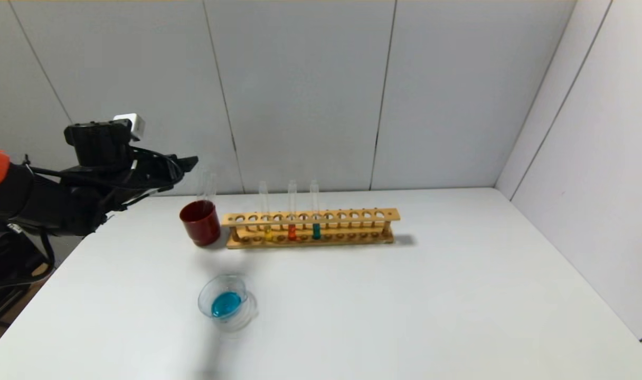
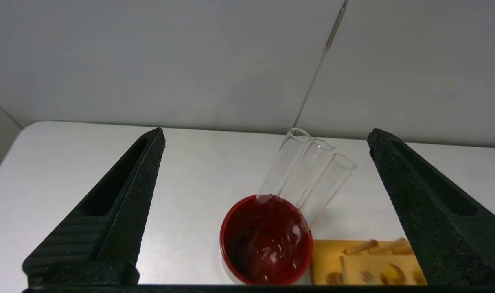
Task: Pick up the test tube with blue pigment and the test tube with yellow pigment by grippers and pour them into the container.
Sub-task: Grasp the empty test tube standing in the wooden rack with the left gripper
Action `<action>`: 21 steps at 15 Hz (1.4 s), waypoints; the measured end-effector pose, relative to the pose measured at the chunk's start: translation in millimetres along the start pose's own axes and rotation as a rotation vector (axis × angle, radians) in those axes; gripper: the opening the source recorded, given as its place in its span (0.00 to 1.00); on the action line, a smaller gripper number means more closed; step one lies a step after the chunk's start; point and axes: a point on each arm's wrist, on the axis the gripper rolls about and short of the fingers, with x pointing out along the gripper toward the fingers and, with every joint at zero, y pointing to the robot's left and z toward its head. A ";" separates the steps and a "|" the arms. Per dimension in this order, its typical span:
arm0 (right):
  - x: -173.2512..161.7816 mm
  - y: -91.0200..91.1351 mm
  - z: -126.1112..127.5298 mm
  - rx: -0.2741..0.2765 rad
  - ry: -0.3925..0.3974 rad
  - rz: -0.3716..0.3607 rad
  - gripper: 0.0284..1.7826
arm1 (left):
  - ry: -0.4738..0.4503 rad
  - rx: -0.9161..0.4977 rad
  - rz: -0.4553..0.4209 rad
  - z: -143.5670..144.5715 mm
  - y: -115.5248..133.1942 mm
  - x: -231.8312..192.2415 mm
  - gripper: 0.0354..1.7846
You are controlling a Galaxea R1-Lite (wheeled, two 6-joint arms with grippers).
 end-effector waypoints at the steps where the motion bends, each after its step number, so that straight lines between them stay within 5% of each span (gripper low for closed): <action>1: 0.0 0.0 0.0 0.000 0.000 0.000 0.98 | 0.012 0.000 0.002 9.0 -1.6 -12.1 0.98; 5: 0.0 0.0 0.0 0.000 0.000 0.000 0.98 | 0.158 -0.003 -0.011 29.7 -18.9 -75.1 0.98; 9: 0.0 0.0 0.0 0.000 0.000 0.000 0.98 | 0.355 0.015 -0.074 8.9 -42.1 -130.8 0.98; 16: 0.0 0.0 0.0 0.000 0.000 0.000 0.98 | 0.402 0.008 -0.215 -9.7 -79.3 -147.2 0.98; 21: 0.0 0.0 0.0 0.000 0.000 0.000 0.98 | 0.309 0.015 -0.267 -17.2 -96.3 -118.2 0.98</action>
